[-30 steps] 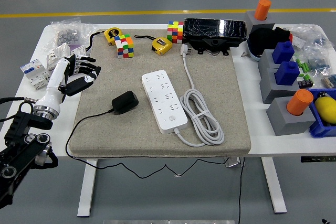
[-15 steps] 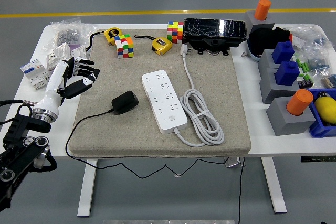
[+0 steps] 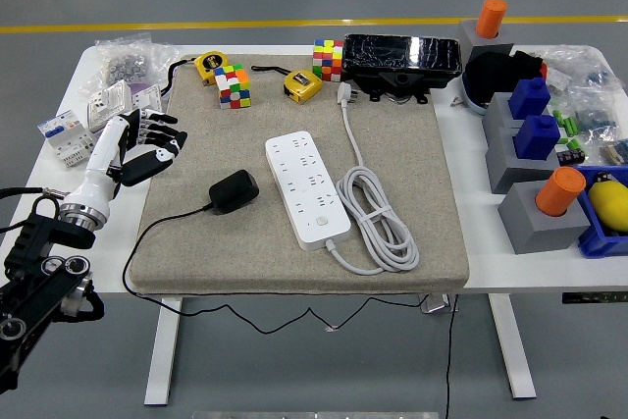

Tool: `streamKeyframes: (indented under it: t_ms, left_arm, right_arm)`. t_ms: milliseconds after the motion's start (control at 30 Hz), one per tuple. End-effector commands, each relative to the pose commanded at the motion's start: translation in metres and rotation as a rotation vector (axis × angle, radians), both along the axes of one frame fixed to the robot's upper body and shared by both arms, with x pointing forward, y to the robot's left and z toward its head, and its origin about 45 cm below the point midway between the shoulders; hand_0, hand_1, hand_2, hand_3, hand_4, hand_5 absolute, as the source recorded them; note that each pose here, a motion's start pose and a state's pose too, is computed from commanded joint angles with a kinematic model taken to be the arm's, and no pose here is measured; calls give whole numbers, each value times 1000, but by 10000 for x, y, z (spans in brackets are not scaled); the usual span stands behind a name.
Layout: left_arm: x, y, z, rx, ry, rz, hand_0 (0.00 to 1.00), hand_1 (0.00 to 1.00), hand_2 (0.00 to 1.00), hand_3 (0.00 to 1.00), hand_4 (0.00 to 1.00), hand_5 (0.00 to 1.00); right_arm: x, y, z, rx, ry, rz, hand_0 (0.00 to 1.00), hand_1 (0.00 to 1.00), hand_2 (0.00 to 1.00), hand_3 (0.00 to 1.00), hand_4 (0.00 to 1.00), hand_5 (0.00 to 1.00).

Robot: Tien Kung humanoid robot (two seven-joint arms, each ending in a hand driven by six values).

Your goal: Put the plug near the board,insert it into the board,press the button,pull the plug out

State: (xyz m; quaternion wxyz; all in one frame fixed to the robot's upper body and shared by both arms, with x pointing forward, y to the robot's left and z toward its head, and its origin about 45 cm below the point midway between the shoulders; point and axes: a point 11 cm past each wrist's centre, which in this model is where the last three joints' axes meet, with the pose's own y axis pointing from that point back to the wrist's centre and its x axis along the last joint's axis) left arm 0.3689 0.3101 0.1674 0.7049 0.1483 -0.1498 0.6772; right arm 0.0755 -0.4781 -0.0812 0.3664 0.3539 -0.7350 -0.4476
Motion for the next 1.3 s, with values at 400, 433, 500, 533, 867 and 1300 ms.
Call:
streamKeyframes:
  t_ms: [400, 433, 500, 533, 867, 1300]
  left_arm:
    - [10, -18, 8, 7, 3, -11, 516, 514, 526, 554, 726, 282]
    - [11, -17, 8, 8, 4, -12, 516, 514, 526, 554, 726, 282]
    - [6, -15, 2, 10, 6, -13, 516, 514, 526, 554, 726, 282]
    - [0, -14, -5, 10, 8, -13, 516, 514, 526, 554, 726, 282]
    - [-2, -33, 5, 2, 5, -14, 518, 515, 529, 555, 725, 282]
    - [-2, -60, 12, -4, 3, -19, 518, 516, 529, 554, 725, 283]
  right_arm:
    - [10, -11, 7, -1, 10, 9, 530, 634, 633, 553, 895, 417]
    - [20, -13, 11, 0, 7, 10, 530, 634, 633, 553, 895, 417]
    - [26, -15, 13, 0, 4, 10, 530, 634, 633, 553, 895, 417]
    - [19, -16, 12, 1, 5, 9, 530, 634, 633, 553, 895, 417]
    - [-9, -20, 8, 2, 8, 5, 531, 635, 636, 554, 897, 417]
    - [-38, -61, 20, -5, 13, 0, 531, 634, 637, 555, 898, 419]
